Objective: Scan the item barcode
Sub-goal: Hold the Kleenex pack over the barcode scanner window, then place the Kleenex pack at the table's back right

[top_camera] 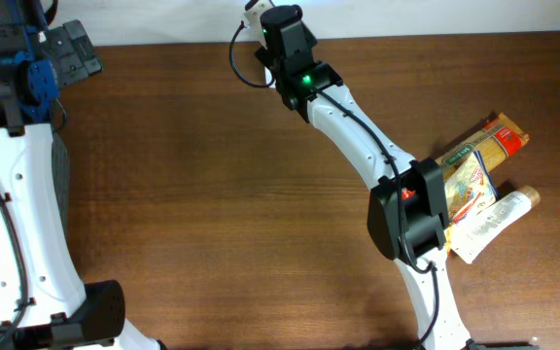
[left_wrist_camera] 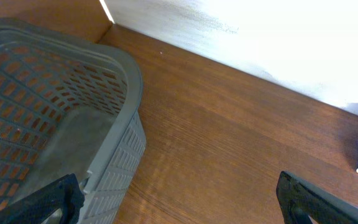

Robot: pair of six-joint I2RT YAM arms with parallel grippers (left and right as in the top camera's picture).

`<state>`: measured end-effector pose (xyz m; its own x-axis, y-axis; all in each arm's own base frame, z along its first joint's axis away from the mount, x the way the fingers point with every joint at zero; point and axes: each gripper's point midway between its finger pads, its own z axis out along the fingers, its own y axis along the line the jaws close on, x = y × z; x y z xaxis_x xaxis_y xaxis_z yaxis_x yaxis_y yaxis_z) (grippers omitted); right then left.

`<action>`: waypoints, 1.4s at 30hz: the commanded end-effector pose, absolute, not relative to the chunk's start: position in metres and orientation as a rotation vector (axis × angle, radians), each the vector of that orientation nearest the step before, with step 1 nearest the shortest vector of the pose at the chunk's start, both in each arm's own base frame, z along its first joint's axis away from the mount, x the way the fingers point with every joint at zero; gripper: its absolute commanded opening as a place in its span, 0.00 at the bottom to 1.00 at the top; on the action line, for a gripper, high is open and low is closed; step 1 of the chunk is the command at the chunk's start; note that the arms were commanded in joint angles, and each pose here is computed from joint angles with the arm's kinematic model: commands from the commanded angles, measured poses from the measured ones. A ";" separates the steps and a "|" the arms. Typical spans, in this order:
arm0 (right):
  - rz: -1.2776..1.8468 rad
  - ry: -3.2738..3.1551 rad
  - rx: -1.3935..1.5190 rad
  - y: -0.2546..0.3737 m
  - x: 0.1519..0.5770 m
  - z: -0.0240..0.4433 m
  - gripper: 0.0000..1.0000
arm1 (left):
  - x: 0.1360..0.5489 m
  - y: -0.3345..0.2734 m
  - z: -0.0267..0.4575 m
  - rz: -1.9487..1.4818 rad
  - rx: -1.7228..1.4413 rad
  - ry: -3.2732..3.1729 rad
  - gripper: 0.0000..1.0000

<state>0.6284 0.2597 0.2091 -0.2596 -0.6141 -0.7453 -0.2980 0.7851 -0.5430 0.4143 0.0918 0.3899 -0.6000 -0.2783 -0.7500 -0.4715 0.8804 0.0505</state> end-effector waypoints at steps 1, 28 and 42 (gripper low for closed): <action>-0.374 1.903 -0.673 0.237 0.649 0.169 0.04 | 0.414 0.095 0.389 0.331 -0.532 2.250 0.99; -0.447 1.832 -0.762 0.269 0.630 0.195 0.04 | 0.414 0.095 0.389 0.331 -0.532 2.249 0.99; -0.209 2.235 -0.165 0.136 0.366 0.394 0.04 | 0.414 0.095 0.389 0.331 -0.532 2.249 0.99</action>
<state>0.3797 0.1823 0.3870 -0.5127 -0.5141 -0.6876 -0.3108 0.8577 -0.4096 0.4142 0.0918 0.3898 -0.6003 -0.2783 -0.7498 -0.4715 0.8804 0.0507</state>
